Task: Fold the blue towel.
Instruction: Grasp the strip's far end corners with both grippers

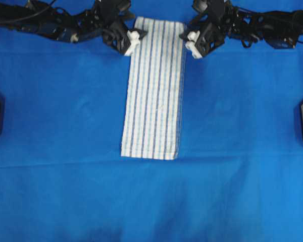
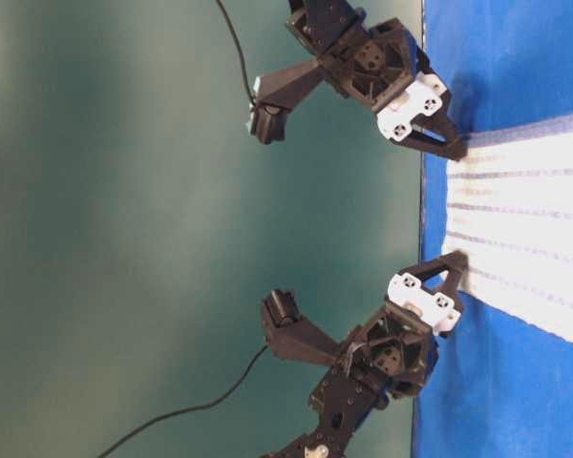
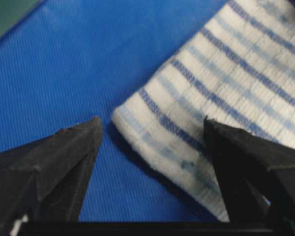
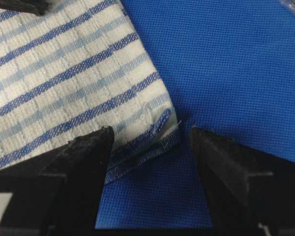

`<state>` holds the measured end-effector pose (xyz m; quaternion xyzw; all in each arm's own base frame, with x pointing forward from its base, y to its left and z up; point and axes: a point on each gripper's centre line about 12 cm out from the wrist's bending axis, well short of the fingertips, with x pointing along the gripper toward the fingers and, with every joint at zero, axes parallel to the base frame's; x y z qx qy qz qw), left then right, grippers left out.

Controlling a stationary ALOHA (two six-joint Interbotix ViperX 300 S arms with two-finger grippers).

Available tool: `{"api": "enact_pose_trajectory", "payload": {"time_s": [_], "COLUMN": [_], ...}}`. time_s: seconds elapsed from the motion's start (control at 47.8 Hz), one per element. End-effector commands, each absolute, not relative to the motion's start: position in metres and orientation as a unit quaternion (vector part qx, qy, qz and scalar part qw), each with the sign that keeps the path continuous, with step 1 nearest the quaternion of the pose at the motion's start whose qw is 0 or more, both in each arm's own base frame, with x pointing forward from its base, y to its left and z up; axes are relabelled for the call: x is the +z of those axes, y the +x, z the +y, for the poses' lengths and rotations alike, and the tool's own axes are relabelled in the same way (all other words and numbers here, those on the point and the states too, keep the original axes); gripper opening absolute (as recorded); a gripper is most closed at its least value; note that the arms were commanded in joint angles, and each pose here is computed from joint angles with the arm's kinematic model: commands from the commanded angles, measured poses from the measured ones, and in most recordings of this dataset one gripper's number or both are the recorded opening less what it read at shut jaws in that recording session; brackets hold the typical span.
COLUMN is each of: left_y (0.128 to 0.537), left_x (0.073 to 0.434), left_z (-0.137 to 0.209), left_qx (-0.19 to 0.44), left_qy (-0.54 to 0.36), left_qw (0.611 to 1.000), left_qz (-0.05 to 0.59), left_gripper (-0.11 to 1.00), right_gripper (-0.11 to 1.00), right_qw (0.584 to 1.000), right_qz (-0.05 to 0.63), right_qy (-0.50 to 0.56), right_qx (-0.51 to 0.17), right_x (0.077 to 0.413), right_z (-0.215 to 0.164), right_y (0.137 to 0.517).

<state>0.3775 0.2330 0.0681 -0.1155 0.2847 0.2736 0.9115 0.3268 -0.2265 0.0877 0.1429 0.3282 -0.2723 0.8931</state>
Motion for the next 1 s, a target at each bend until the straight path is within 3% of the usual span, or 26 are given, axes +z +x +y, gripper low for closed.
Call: {"api": "enact_pose_trajectory", "payload": {"time_s": [0.0,0.063,0.146,0.314,0.418,0.523,0.983], "left_y": [0.381,0.381,0.381,0.383,0.385,0.386,0.377], "left_x": [0.075,0.075,0.075,0.074,0.074,0.074,0.116], "left_z": [0.237,0.237,0.237,0.234,0.230,0.228,0.229], "left_qx": [0.276,0.276,0.276,0.269,0.261,0.259,0.262], "left_qy": [-0.114,-0.113,-0.113,-0.102,-0.090,-0.087,-0.064], "left_qw": [0.914,0.915,0.915,0.916,0.919,0.919,0.930], "left_qz": [0.274,0.273,0.273,0.278,0.282,0.283,0.250], "left_gripper": [0.77,0.75,0.67,0.36,0.19,0.08,0.05], "right_gripper": [0.64,0.61,0.50,0.08,0.07,0.07,0.07], "right_qw": [0.900,0.900,0.900,0.900,0.901,0.902,0.914], "right_qz": [0.307,0.308,0.310,0.315,0.315,0.314,0.280], "right_qy": [0.138,0.137,0.133,0.130,0.127,0.127,0.115], "right_qx": [-0.276,-0.276,-0.274,-0.272,-0.270,-0.268,-0.270], "right_x": [0.100,0.099,0.099,0.097,0.098,0.098,0.129], "right_z": [-0.233,-0.234,-0.234,-0.232,-0.232,-0.231,-0.232], "right_y": [0.332,0.332,0.332,0.331,0.332,0.333,0.335]}}
